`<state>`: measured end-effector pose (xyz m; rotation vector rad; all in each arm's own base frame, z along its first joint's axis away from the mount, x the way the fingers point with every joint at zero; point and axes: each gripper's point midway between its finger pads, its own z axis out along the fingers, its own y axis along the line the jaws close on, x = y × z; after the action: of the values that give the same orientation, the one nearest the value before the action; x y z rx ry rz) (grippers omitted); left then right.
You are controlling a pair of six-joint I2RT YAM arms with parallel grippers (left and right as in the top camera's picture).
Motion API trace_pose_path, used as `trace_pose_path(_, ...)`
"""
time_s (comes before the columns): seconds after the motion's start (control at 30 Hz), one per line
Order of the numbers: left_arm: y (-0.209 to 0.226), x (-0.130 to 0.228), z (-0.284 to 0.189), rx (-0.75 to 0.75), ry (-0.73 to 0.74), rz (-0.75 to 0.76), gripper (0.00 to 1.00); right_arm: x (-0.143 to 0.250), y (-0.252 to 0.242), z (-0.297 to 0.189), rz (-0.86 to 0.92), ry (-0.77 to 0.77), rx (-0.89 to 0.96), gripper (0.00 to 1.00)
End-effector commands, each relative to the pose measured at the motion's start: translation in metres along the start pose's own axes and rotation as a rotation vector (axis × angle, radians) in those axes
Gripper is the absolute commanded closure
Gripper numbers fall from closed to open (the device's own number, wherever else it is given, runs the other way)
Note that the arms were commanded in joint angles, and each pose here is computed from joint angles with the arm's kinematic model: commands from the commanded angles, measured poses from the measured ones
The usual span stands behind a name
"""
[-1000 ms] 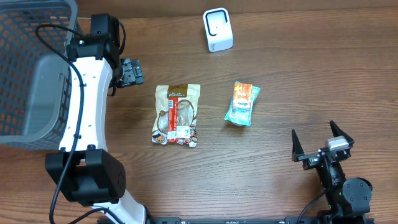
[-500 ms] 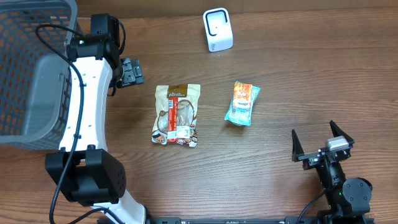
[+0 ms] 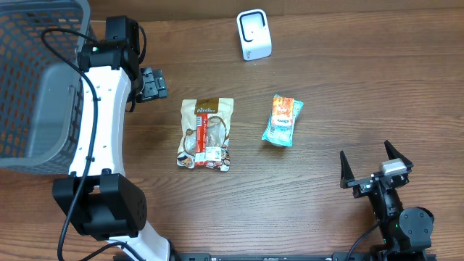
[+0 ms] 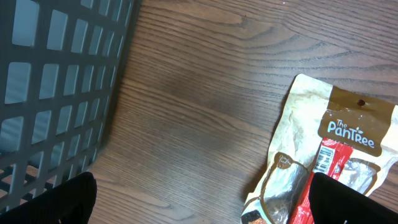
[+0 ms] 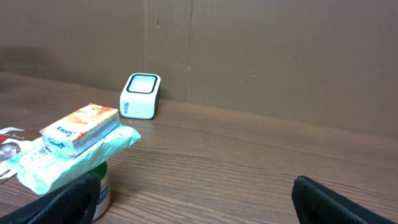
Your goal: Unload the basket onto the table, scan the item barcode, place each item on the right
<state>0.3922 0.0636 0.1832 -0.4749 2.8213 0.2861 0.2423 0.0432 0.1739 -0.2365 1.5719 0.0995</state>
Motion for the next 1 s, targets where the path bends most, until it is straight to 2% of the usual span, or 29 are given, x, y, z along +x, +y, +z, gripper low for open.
trace_pose_path(0.0, 0.000, -0.004, -0.005, -0.008, -0.019, 0.003, 0.00, 0.002, 0.001, 0.000, -0.004, -0.004, -0.008, 0.00)
trace_pose_path(0.2, 0.000, -0.004, -0.005, -0.008, -0.019, 0.003, 0.00, -0.004, 0.008, 0.000, 0.101, -0.025, -0.047, 0.00)
trace_pose_path(0.37, 0.000, -0.004, -0.005, -0.008, -0.018, 0.003, 0.00, -0.021, 0.008, -0.003, 0.329, -0.051, -0.062, 0.00)
trace_pose_path(0.7, 0.000, -0.004, -0.005, -0.008, -0.018, 0.004, 0.00, -0.129, -0.004, -0.036, 0.320, -0.147, -0.033, 0.00)
trace_pose_path(0.97, 0.000, -0.004, -0.005, -0.008, -0.019, 0.003, 0.00, -0.207, -0.010, -0.033, 0.343, -0.004, -0.023, 0.00)
